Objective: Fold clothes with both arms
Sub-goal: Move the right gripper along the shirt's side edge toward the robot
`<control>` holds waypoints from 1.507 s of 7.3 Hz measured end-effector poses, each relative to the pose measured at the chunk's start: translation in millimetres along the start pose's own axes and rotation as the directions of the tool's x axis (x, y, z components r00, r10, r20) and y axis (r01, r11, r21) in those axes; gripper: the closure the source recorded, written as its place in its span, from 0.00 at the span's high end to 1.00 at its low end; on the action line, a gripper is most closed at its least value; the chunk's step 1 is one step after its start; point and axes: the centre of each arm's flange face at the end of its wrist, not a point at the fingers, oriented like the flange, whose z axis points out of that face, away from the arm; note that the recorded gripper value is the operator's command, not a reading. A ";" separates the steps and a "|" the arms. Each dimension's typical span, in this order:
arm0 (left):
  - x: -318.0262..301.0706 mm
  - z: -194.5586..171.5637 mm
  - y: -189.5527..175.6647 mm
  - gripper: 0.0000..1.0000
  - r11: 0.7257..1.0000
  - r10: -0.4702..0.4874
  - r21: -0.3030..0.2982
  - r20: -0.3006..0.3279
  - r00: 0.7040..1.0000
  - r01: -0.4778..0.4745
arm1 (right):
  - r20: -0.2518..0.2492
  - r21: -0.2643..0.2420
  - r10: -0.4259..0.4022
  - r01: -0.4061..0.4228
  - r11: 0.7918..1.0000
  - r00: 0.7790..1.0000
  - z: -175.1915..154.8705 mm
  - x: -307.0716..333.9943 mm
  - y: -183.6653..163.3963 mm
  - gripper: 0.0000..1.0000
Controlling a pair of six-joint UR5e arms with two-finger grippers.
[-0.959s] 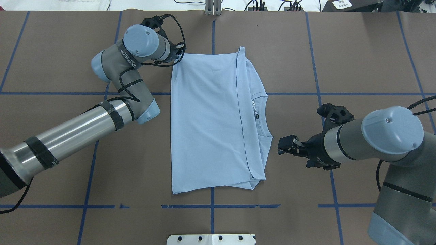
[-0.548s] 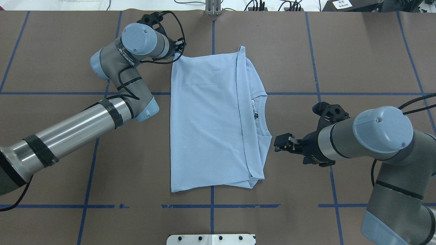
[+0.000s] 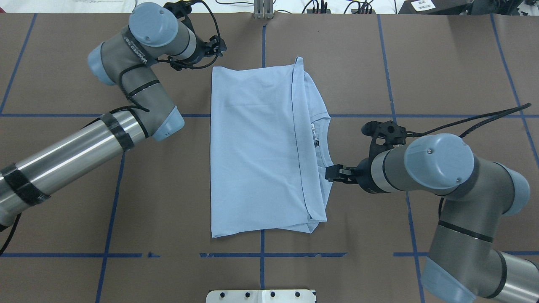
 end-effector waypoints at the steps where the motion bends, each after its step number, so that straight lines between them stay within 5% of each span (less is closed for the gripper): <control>1: -13.3 -17.6 6.3 1.00 1.000 0.003 -0.004 0.000 1.000 -0.003 | -0.024 -0.001 -0.058 0.058 0.998 0.998 2.7 -19.4 0.4 1.00; 6: -31.6 -51.3 17.9 1.00 1.000 0.011 -0.004 -0.027 1.000 -0.011 | -0.030 -0.046 -0.082 0.080 0.996 0.996 26.2 -63.5 3.9 0.99; 9: -39.5 -54.8 20.5 1.00 1.000 0.011 -0.004 -0.030 1.000 -0.011 | -0.041 -0.026 -0.112 0.111 0.993 0.993 43.0 -78.6 17.2 0.74; 11: -44.3 -53.6 22.3 1.00 1.000 0.011 -0.006 -0.026 1.000 -0.011 | -0.079 0.033 -0.227 0.230 0.973 0.971 52.4 -86.2 33.7 0.69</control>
